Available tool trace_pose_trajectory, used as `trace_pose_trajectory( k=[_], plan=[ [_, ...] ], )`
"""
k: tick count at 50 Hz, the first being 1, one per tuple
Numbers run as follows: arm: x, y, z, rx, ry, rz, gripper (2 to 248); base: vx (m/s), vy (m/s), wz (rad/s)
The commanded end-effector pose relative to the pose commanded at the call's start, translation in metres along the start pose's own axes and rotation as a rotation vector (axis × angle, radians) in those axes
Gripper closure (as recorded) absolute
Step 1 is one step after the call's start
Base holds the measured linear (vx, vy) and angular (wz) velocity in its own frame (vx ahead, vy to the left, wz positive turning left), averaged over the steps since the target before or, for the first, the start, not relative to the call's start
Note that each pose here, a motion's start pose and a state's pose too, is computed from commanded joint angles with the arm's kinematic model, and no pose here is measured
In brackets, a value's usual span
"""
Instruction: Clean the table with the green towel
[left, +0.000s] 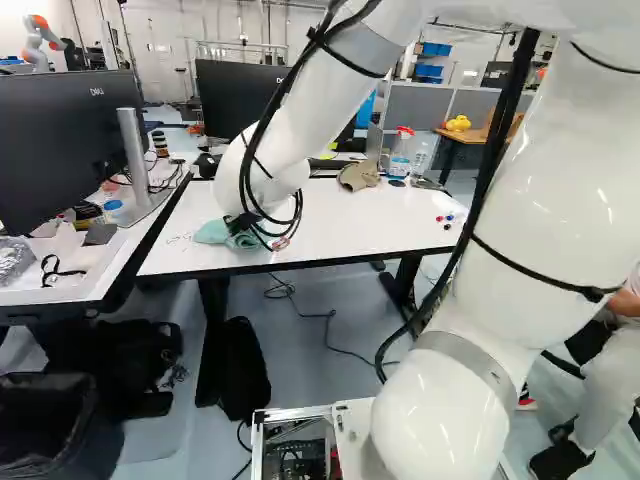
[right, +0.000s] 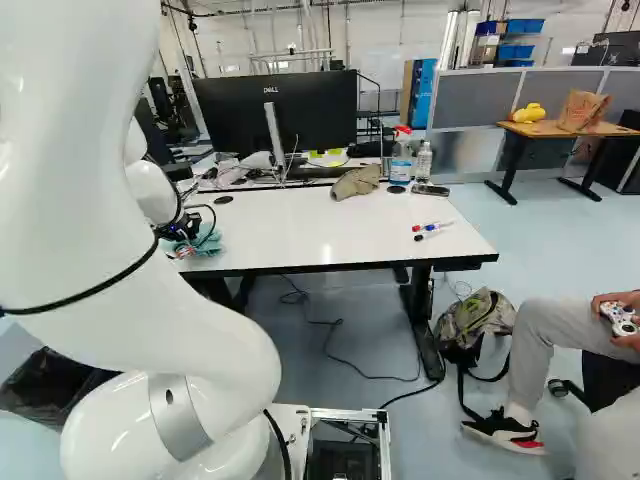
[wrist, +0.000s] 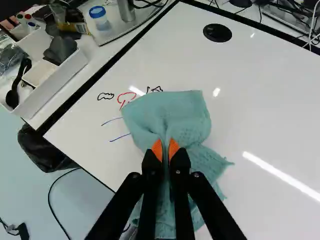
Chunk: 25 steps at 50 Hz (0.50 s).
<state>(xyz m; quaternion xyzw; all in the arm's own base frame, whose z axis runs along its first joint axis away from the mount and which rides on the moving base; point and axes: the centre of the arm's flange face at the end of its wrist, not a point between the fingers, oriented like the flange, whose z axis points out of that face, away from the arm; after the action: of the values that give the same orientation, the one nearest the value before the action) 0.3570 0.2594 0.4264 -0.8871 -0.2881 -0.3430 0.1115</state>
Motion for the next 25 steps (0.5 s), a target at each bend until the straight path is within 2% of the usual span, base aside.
trace_pose_trajectory(
  k=[25],
  plan=[
    [-0.005,0.000,0.012,0.000,-0.026,0.000,215,0.000,0.000,0.000]
  ],
)
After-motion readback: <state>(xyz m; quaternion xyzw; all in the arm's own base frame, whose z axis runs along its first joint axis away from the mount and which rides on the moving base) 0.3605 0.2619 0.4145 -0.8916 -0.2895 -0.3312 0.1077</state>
